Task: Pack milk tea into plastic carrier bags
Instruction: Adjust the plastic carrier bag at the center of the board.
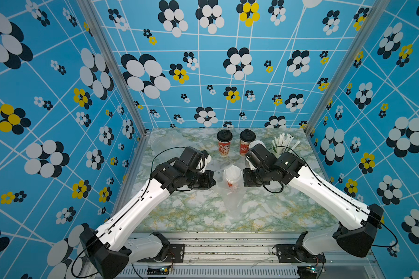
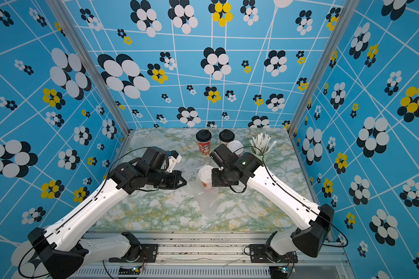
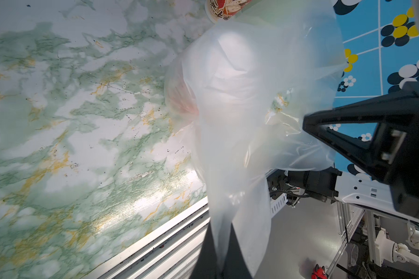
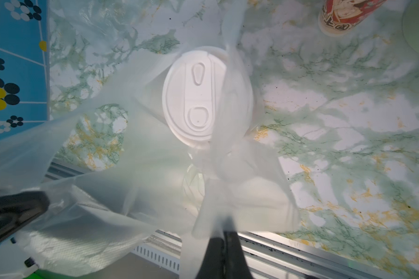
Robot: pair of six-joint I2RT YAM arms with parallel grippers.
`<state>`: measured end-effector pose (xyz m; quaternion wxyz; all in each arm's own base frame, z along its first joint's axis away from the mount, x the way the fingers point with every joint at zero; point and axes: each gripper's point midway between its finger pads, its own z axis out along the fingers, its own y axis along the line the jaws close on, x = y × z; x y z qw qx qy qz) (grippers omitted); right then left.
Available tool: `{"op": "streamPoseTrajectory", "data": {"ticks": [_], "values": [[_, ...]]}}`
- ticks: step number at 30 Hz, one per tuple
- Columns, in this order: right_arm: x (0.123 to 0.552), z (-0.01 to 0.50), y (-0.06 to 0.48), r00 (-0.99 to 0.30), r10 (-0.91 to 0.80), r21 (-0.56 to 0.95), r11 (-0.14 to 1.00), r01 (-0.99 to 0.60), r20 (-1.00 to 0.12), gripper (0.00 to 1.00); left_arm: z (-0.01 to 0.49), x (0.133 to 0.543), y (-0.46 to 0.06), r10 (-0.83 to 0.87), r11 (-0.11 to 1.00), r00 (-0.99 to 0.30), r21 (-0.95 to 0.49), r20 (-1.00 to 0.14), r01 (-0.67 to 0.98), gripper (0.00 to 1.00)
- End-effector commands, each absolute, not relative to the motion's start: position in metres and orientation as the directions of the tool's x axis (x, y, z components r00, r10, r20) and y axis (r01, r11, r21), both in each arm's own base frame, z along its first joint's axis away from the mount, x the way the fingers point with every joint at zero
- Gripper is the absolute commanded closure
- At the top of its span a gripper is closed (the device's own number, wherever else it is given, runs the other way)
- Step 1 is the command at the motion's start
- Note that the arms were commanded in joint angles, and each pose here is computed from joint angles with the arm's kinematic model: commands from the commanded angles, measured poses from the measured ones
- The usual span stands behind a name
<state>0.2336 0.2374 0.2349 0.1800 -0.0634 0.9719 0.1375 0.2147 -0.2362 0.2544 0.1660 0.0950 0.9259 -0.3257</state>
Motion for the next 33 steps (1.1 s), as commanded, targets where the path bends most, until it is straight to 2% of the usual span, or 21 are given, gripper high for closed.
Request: {"op": "streamPoseTrajectory", "data": {"ticks": [1, 3, 6, 9, 12, 18, 22, 24, 30, 33], "values": [[0.227, 0.233, 0.223, -0.931, -0.035, 0.224, 0.967, -0.124, -0.363, 1.00, 0.256, 0.208, -0.243, 0.106, 0.735, -0.931, -0.603, -0.350, 0.310, 0.91], [0.221, 0.232, 0.224, -0.938, -0.027, 0.254, 0.960, -0.121, -0.345, 1.00, 0.257, 0.208, -0.247, 0.105, 0.725, -0.932, -0.614, -0.348, 0.311, 0.81], [0.214, 0.235, 0.224, -0.940, -0.013, 0.284, 0.952, -0.116, -0.340, 0.99, 0.258, 0.209, -0.249, 0.107, 0.722, -0.931, -0.617, -0.349, 0.314, 0.75], [0.208, 0.235, 0.221, -0.944, -0.013, 0.289, 0.951, -0.113, -0.328, 0.89, 0.260, 0.211, -0.249, 0.106, 0.724, -0.930, -0.614, -0.353, 0.316, 0.71], [0.204, 0.239, 0.222, -0.945, -0.015, 0.310, 0.943, -0.123, -0.328, 0.71, 0.263, 0.213, -0.248, 0.097, 0.730, -0.926, -0.606, -0.366, 0.316, 0.69], [0.215, 0.259, 0.223, -0.922, -0.059, 0.273, 0.946, -0.174, -0.383, 0.61, 0.270, 0.206, -0.256, 0.127, 0.704, -0.920, -0.620, -0.371, 0.347, 0.67], [0.221, 0.260, 0.231, -0.918, -0.102, 0.257, 0.943, -0.212, -0.384, 0.53, 0.275, 0.203, -0.255, 0.137, 0.710, -0.912, -0.604, -0.386, 0.362, 0.61], [0.229, 0.277, 0.233, -0.898, -0.102, 0.256, 0.939, -0.229, -0.428, 0.51, 0.277, 0.204, -0.252, 0.131, 0.720, -0.907, -0.591, -0.400, 0.364, 0.58], [0.253, 0.295, 0.219, -0.875, -0.102, 0.219, 0.948, -0.230, -0.473, 0.49, 0.275, 0.210, -0.250, 0.142, 0.745, -0.900, -0.555, -0.412, 0.371, 0.58], [0.272, 0.300, 0.200, -0.869, -0.067, 0.209, 0.959, -0.191, -0.490, 0.49, 0.273, 0.208, -0.253, 0.153, 0.741, -0.903, -0.558, -0.401, 0.373, 0.66]]}}
